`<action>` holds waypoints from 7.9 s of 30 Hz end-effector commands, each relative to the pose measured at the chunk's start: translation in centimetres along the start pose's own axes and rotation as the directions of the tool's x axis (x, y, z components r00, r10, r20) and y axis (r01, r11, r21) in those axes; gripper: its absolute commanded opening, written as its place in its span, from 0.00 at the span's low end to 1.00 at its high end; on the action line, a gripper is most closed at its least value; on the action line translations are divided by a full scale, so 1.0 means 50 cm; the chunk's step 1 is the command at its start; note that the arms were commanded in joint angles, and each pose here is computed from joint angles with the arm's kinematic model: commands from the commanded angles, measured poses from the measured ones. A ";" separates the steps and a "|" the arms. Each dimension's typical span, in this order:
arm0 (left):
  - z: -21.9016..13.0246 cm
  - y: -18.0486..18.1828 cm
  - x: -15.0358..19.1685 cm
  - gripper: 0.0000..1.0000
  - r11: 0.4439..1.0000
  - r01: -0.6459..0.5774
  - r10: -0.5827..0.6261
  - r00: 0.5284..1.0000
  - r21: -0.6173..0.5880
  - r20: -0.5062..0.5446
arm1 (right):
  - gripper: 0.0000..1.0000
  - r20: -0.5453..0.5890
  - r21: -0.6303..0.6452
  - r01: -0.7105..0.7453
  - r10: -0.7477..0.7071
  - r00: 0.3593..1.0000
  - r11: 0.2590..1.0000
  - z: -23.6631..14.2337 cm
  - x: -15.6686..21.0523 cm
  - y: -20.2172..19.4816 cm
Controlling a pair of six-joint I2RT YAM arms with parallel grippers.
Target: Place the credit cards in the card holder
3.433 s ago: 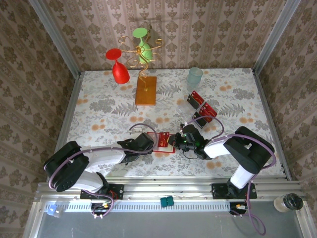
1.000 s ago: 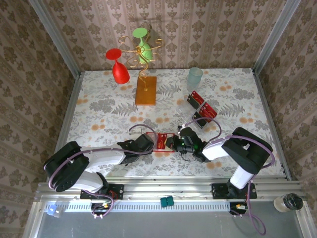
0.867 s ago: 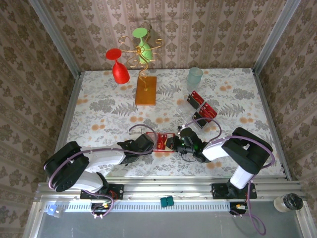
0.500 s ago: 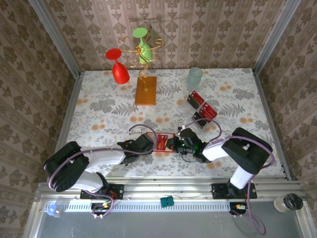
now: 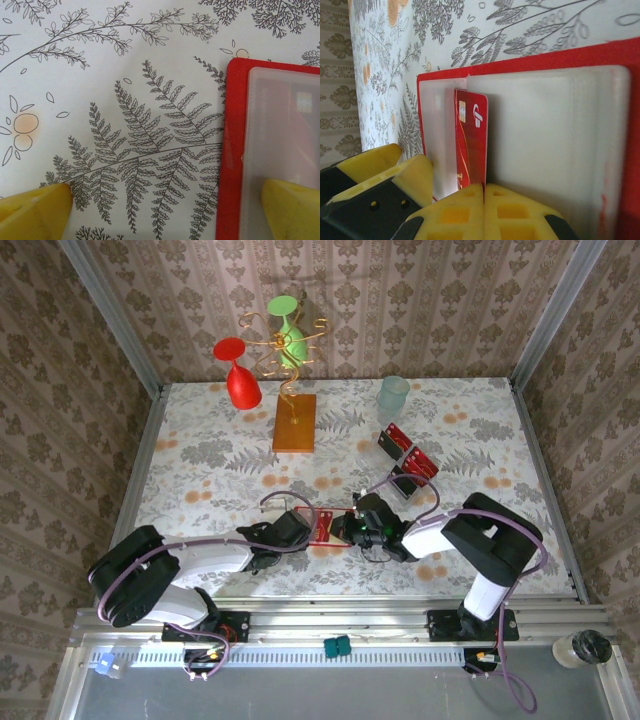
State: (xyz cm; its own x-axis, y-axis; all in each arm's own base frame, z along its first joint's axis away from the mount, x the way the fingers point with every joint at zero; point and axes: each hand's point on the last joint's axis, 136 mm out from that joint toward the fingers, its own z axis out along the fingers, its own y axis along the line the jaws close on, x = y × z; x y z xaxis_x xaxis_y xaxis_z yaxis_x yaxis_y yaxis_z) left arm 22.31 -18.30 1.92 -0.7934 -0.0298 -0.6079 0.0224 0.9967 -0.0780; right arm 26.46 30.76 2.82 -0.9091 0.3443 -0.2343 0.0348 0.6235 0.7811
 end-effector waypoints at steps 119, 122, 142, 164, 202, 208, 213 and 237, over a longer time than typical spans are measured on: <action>0.038 0.095 -0.009 0.97 0.993 0.057 -0.071 0.988 -0.104 -0.135 | 0.00 -0.375 0.262 0.412 -0.301 0.877 0.873 0.062 -0.019 0.041; 0.039 0.094 -0.008 0.97 0.993 0.057 -0.071 0.988 -0.103 -0.135 | 0.00 -0.389 0.262 0.414 -0.297 0.872 0.872 0.070 -0.011 0.035; 0.025 0.085 -0.015 0.97 0.994 0.065 -0.075 0.989 -0.083 -0.124 | 0.02 -0.390 0.216 0.437 -0.333 0.859 0.873 0.052 -0.009 0.085; -0.055 -0.031 -0.125 1.00 0.957 0.102 -0.118 0.992 0.272 0.044 | 0.56 -0.267 0.407 0.397 -0.308 0.913 0.823 -0.107 -0.064 -0.052; 0.009 -0.174 -0.087 1.00 0.914 0.070 -0.064 0.998 0.399 -0.029 | 0.00 -0.254 0.377 0.316 -0.231 0.939 0.871 -0.107 -0.073 -0.111; -0.004 -0.185 -0.092 1.00 0.910 0.067 -0.065 0.998 0.410 -0.019 | 0.00 -0.255 0.375 0.311 -0.225 0.940 0.874 -0.104 -0.070 -0.115; -0.034 -0.194 -0.113 1.00 0.898 0.065 -0.079 0.997 0.434 0.014 | 0.00 -0.252 0.367 0.304 -0.221 0.942 0.879 -0.100 -0.068 -0.115; -0.070 -0.340 -0.106 1.00 0.806 0.080 -0.109 0.994 0.586 0.014 | 0.00 -0.247 0.356 0.276 -0.195 0.949 0.893 -0.092 -0.060 -0.121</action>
State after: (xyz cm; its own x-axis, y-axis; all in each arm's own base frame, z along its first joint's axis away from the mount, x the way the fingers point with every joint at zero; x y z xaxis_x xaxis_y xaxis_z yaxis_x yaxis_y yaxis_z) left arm 24.45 -34.04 9.97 -0.7724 -0.1217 -0.6234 0.3223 0.7707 -0.5497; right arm 27.74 22.31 1.92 -0.9671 0.0411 -0.2512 -0.0682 0.9090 0.4112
